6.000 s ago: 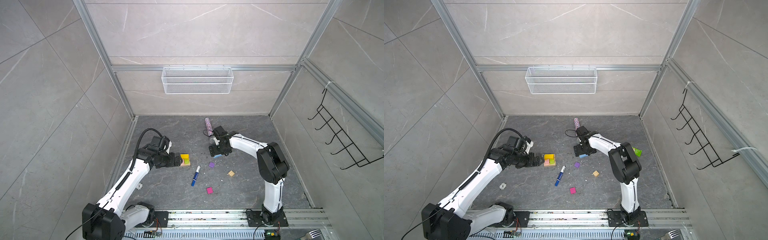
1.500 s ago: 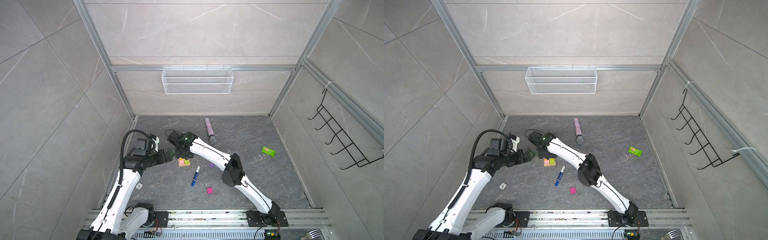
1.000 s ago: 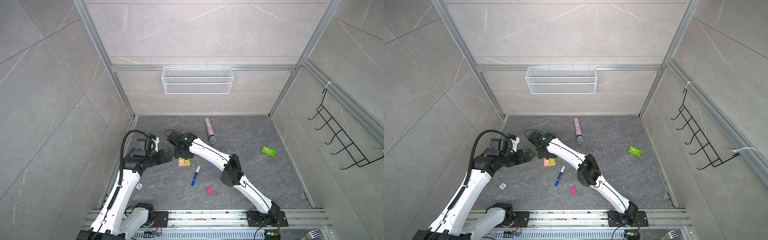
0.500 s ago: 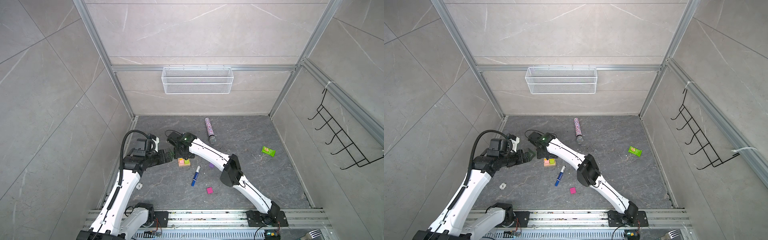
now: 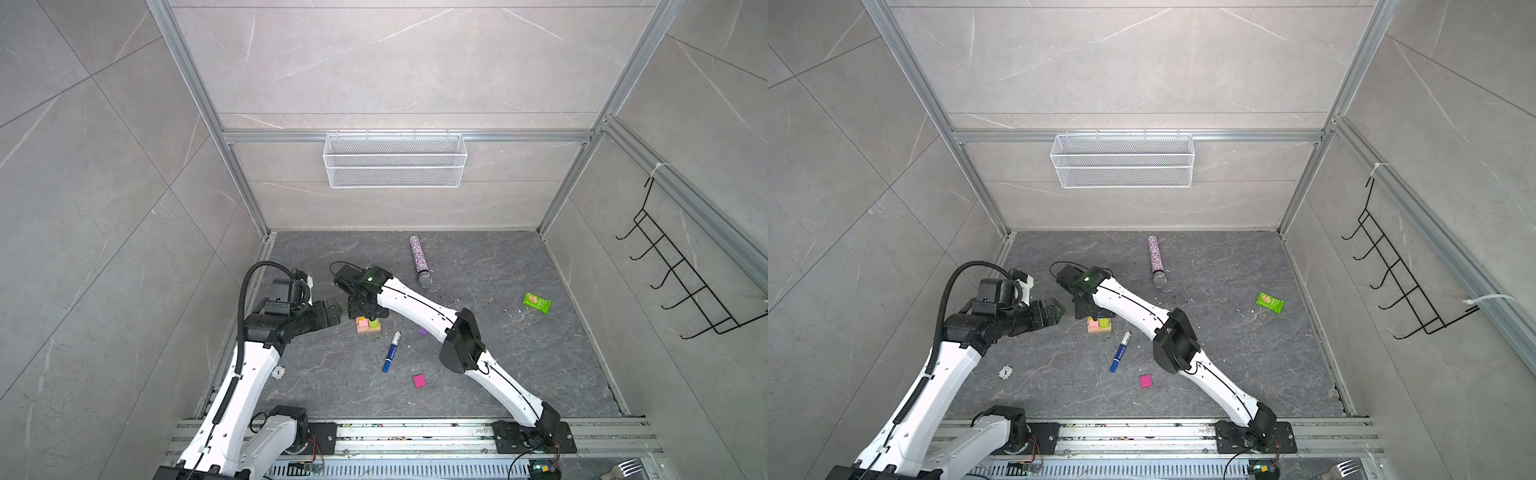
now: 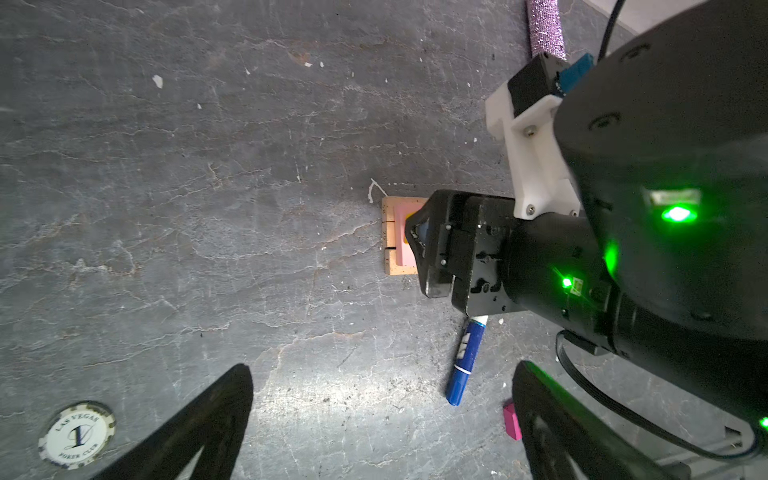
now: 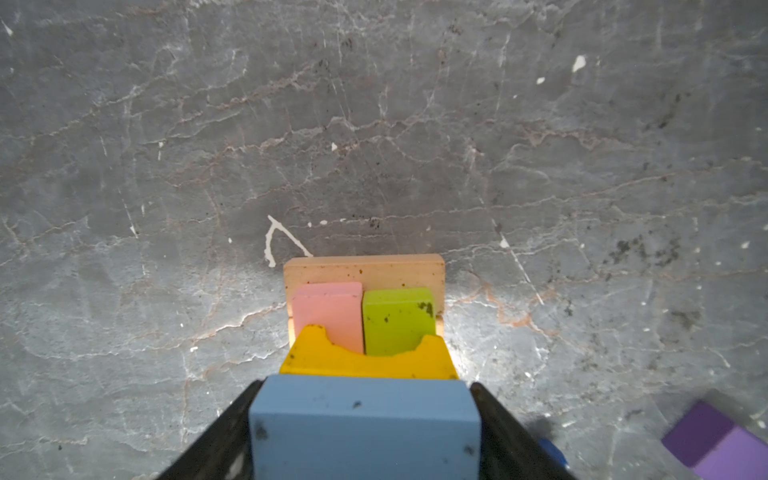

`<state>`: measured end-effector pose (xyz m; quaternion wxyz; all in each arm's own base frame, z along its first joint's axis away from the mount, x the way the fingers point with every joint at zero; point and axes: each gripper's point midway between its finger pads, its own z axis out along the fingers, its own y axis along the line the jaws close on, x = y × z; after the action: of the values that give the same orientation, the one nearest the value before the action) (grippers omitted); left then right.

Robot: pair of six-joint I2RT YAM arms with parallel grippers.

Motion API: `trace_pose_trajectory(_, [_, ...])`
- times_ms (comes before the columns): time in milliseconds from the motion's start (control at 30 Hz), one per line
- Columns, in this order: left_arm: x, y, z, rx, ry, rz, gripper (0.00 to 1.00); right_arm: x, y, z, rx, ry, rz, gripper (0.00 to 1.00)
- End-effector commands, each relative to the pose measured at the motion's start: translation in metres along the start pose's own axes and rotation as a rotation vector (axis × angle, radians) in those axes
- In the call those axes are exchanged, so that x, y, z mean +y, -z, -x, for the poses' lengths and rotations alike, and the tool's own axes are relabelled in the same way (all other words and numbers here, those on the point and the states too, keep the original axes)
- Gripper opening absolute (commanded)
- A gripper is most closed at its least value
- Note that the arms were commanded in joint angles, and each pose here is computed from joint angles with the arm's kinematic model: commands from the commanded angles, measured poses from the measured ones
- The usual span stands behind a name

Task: Build the wood block tower
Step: 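Lower the light blue block with the right gripper onto the yellow arch block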

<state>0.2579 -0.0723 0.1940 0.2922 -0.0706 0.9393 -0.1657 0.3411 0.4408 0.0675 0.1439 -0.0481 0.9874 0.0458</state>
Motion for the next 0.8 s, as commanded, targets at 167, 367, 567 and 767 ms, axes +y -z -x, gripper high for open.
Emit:
trace_pose_trajectory(167, [0.0094,0.0116,0.0055,-0.044,0.010,0.057,1.00,0.0043,-0.0113,-0.0057,0.009,0.011,-0.007,0.60])
trace_pose_trajectory(367, [0.0064,0.0097,0.0054,-0.036,0.009,0.040,1.00,0.0027,-0.0112,-0.0051,0.008,0.019,-0.013,0.54])
trace_pose_trajectory(567, [0.0060,0.0099,0.0055,-0.037,0.009,0.037,1.00,0.0010,-0.0121,-0.0058,0.008,0.023,-0.023,0.50])
trace_pose_trajectory(767, [0.0059,0.0097,0.0057,-0.038,0.008,0.036,1.00,-0.0015,-0.0093,-0.0042,0.001,0.033,-0.033,0.46])
